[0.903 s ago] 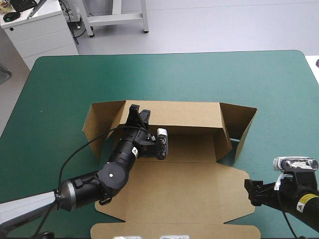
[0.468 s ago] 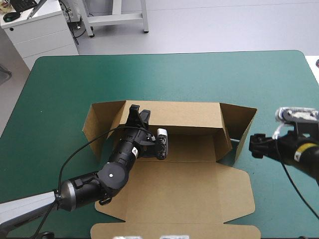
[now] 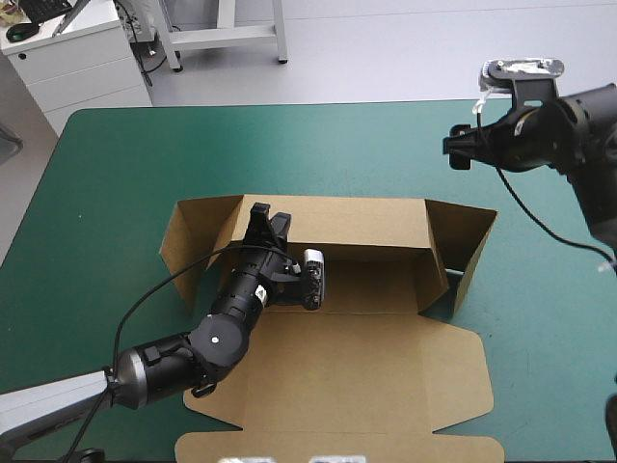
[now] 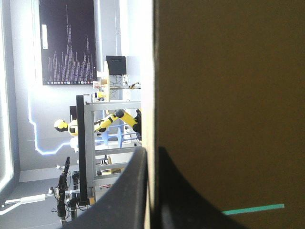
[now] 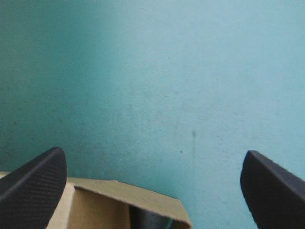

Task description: Fold the box

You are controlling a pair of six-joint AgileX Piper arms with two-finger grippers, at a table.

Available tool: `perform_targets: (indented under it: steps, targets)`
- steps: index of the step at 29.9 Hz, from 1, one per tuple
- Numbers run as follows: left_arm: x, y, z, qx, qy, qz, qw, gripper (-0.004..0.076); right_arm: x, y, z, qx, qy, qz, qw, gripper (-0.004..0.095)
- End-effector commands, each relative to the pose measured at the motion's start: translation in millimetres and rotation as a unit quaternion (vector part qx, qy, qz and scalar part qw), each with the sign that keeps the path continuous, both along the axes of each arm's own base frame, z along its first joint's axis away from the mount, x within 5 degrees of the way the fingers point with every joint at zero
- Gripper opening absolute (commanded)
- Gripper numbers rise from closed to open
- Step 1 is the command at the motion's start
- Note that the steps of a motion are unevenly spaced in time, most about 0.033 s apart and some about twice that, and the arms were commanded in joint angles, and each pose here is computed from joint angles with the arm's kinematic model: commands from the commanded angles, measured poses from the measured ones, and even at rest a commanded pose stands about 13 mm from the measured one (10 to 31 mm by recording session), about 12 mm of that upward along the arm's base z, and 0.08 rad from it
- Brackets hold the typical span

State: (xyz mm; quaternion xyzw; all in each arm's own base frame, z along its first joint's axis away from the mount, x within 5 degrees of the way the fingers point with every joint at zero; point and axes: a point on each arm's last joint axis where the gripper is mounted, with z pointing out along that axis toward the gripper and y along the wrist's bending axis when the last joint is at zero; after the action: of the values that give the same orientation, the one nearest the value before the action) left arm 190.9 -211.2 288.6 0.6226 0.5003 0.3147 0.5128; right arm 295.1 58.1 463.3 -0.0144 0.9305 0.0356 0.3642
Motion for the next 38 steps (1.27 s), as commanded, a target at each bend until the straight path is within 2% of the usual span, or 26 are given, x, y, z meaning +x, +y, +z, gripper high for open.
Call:
perform_targets:
  steps: [1, 3, 6, 17, 38]
  targets:
    - [-1.7, 2.0, 20.1, -0.005, -0.053, -0.005, 0.999, -0.001, 22.1, -18.1, 4.1, 0.071, 0.003, 0.011, 0.997, 0.0913]
    - [-1.7, 2.0, 20.1, -0.005, -0.053, -0.005, 0.999, -0.001, 37.7, -29.0, -7.7, 0.112, 0.022, 0.011, 0.993, 0.0913]
    - [-1.6, 2.2, 20.2, -0.005, -0.054, -0.004, 0.999, -0.001, 55.8, -47.6, -24.3, 0.135, 0.043, -0.005, 0.99, 0.0913]
    - [-0.6, 4.5, 21.4, 0.0, -0.062, 0.008, 0.998, -0.001, 59.3, -55.4, -65.5, 0.106, 0.105, 0.012, 0.989, 0.0904]
    - [-0.8, 4.0, 21.1, -0.001, -0.06, 0.006, 0.998, -0.001, -8.7, -52.5, -100.2, 0.081, 0.172, 0.035, 0.981, 0.0899]
